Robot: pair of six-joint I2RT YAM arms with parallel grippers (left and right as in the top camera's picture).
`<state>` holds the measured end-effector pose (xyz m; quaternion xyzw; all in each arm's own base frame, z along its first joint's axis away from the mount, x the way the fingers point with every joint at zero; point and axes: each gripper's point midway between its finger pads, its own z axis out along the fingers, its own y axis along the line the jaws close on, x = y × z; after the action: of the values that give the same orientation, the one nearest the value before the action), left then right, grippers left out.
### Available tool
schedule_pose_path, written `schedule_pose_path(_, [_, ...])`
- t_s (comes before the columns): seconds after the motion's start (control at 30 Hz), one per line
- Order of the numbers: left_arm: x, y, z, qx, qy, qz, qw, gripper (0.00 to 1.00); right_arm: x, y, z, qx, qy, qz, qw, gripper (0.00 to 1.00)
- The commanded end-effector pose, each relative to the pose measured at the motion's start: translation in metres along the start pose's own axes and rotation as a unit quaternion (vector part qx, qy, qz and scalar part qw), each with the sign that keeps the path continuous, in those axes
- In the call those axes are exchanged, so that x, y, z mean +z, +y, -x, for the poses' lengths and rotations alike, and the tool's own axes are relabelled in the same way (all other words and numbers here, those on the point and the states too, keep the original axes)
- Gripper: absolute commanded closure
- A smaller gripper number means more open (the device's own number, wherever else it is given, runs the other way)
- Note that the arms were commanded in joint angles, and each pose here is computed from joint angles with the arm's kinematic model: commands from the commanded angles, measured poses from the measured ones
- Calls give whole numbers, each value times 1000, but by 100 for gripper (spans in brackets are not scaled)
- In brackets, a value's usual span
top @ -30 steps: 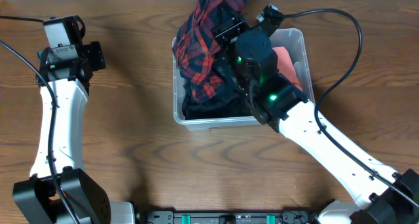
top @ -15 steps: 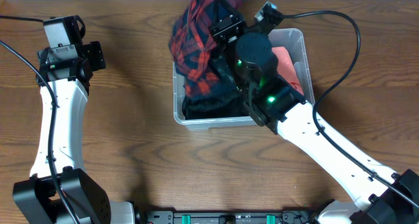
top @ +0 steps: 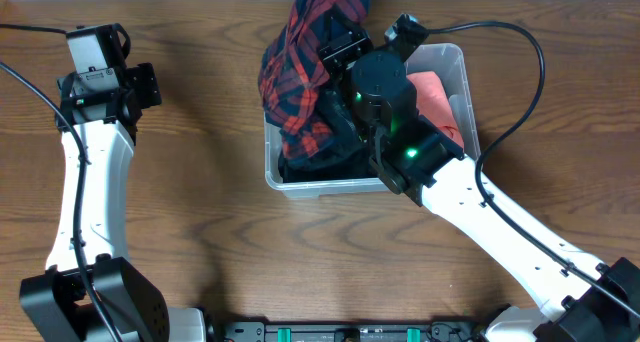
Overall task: Pack container
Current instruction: 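Lower the plaid shirt into the bin and release it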
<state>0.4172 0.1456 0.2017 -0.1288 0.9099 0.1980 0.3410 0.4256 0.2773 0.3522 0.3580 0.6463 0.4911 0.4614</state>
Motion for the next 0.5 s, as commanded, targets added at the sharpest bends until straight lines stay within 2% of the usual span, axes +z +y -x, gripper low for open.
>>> schedule_pose_path(0.0, [1,3,-1,-5,3,7,1000,2,-1,4,-2,20,-7,2,1000,99])
schedule_pose_path(0.3, [1,3,-1,-5,4,7,1000,2,6,-26,-6,16,-10,-46,999,99])
schedule_pose_path(0.47, [1,3,-1,-5,4,7,1000,2,2,-46,-3,-51,-15,-89,995,99])
